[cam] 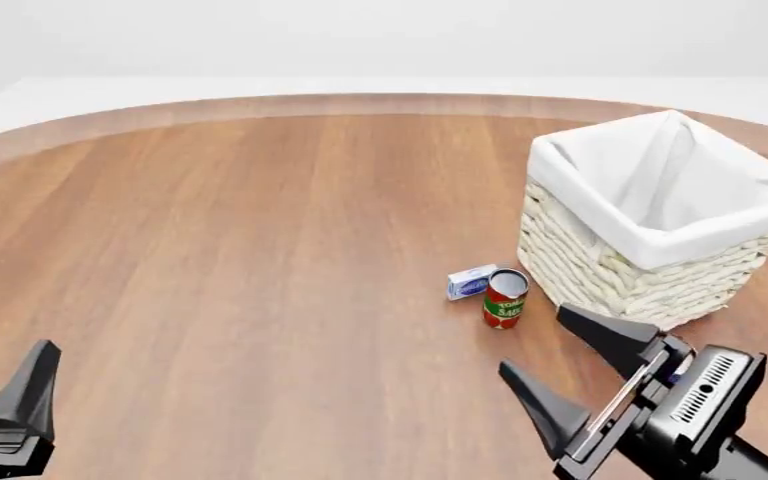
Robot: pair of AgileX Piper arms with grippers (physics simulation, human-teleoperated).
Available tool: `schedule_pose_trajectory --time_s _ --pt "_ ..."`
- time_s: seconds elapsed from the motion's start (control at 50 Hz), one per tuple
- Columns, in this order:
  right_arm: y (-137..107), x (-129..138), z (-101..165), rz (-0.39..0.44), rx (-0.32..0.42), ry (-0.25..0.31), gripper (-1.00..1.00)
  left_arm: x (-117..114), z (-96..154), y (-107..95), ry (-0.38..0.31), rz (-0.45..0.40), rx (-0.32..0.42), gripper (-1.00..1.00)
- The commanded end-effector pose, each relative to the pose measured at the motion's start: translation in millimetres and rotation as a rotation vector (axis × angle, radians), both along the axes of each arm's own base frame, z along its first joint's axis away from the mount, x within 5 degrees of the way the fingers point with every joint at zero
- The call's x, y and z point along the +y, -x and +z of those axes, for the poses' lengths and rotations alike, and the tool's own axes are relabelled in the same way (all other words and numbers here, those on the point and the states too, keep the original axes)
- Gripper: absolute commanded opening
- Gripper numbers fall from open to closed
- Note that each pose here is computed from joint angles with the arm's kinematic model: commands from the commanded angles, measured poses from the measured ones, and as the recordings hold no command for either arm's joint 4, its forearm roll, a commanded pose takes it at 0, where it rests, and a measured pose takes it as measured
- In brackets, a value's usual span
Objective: Pick up the ketchup, and put it in the basket.
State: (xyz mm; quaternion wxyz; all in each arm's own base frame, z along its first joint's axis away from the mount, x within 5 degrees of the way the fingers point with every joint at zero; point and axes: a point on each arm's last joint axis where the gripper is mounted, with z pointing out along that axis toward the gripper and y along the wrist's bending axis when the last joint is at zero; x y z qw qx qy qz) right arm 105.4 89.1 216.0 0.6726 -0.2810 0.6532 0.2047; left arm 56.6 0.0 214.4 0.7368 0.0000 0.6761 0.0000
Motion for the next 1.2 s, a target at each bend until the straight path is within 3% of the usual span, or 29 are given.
schedule_pose_trajectory --time_s 0.02,0.34,0.42,0.46,0.62,0.82,0.86,0.88,1.2 --pt "-2.4 14.1 -3.3 0.062 0.001 0.019 1.0 0.0 0.0 0.0 0.0 0.0 0.0 1.0" --pt "-6.0 36.3 -3.3 0.144 -0.006 0.05 1.0 0.0 0.0 0.0 0.0 0.0 0.0 1.0" --pt "-7.2 44.2 -6.9 0.169 0.003 0.07 1.0 0.0 0.0 0.0 0.0 0.0 0.0 1.0" --pt "-11.0 53.9 -16.2 0.189 0.021 0.11 1.0 0.0 0.0 0.0 0.0 0.0 0.0 1.0" --pt "-13.0 62.3 -23.6 0.207 0.034 0.093 1.0 0.0 0.0 0.0 0.0 0.0 0.0 1.0" --pt "-7.6 78.5 -22.7 0.28 0.015 0.122 1.0 0.0 0.0 0.0 0.0 0.0 0.0 1.0" --pt "-6.2 82.5 -21.8 0.296 0.015 0.124 1.0 0.0 0.0 0.0 0.0 0.0 0.0 1.0" --pt "1.5 113.3 -18.4 0.399 0.023 0.13 1.0 0.0 0.0 0.0 0.0 0.0 0.0 1.0" --pt "2.0 123.0 -18.4 0.42 0.022 0.14 1.0 0.0 0.0 0.0 0.0 0.0 0.0 1.0"
